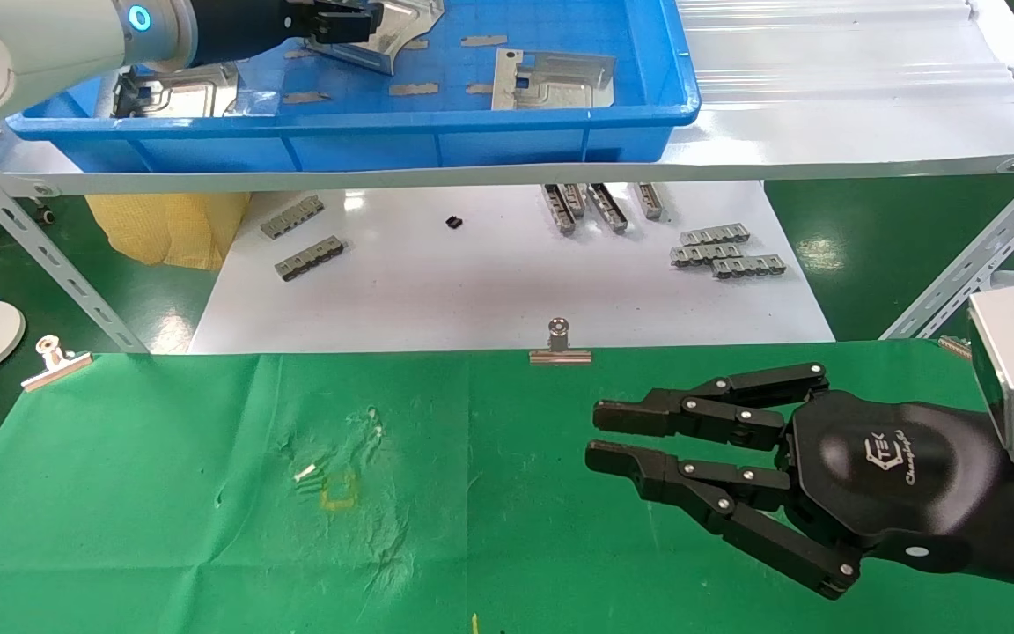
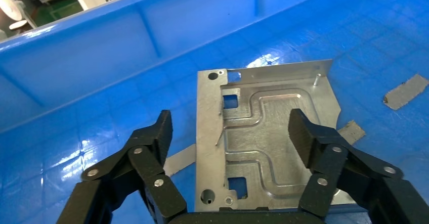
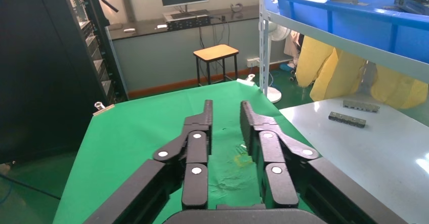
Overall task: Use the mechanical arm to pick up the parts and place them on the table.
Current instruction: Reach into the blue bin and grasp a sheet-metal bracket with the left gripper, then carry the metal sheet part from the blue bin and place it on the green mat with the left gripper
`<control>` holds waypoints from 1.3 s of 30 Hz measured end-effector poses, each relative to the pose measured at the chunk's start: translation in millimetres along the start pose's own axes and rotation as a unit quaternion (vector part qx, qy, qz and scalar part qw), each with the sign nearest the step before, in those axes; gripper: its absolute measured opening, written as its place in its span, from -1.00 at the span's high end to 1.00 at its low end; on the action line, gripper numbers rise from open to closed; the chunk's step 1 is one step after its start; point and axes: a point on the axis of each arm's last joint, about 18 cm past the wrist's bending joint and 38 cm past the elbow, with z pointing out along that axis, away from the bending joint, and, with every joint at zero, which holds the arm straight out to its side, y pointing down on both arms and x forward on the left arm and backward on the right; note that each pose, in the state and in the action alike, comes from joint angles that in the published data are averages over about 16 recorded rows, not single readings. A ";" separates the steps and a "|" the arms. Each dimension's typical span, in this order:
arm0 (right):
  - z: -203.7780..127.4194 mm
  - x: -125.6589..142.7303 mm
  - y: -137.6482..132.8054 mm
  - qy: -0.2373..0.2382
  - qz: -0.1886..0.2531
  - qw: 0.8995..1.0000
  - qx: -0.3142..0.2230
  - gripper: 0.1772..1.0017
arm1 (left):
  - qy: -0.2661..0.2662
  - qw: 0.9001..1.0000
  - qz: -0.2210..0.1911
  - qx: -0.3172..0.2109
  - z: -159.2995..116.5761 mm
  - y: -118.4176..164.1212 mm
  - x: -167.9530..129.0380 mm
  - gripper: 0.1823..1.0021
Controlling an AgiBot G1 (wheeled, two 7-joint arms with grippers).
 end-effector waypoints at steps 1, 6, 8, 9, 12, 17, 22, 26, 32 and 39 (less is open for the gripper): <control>0.0 0.0 0.0 0.000 0.000 1.000 0.000 0.72 | -0.001 1.000 0.000 0.000 0.2 0.2 -0.1 -0.70; 0.0 0.0 0.0 0.000 0.000 1.000 0.000 0.53 | -0.004 1.000 -0.003 -0.001 1.0 1.0 -0.1 -0.50; 0.0 0.0 0.0 0.000 0.000 1.000 0.000 0.44 | -0.006 1.000 -0.005 -0.001 1.2 1.4 -0.4 -0.39; 0.0 0.0 0.0 0.000 0.000 1.000 0.000 0.41 | -0.007 1.000 -0.007 -0.002 1.3 1.7 -0.6 -0.34; 0.0 0.0 0.0 0.000 0.000 1.000 0.000 0.23 | -0.010 1.000 -0.010 -0.003 1.5 3.0 -1.4 -0.18; 0.0 0.0 0.0 0.000 0.000 1.000 0.000 -0.03 | -0.015 1.000 -0.014 -0.006 2.1 6.2 -2.6 0.11; 0.0 0.0 0.0 0.000 0.000 1.000 0.000 -0.30 | -0.018 1.000 -0.014 -0.008 2.5 8.0 -3.1 0.39; 0.0 0.0 0.0 0.000 0.000 1.000 0.000 -0.51 | -0.019 1.000 -0.008 -0.006 2.7 6.0 -2.7 0.57; 0.0 0.0 0.0 0.000 0.000 1.000 0.000 -0.76 | -0.013 1.000 -0.001 0.010 0.7 -7.2 -1.7 0.72; 0.0 0.0 0.0 0.000 0.000 1.000 0.000 -0.92 | 0.027 0.999 0.021 0.035 -6.6 -27.3 6.7 0.78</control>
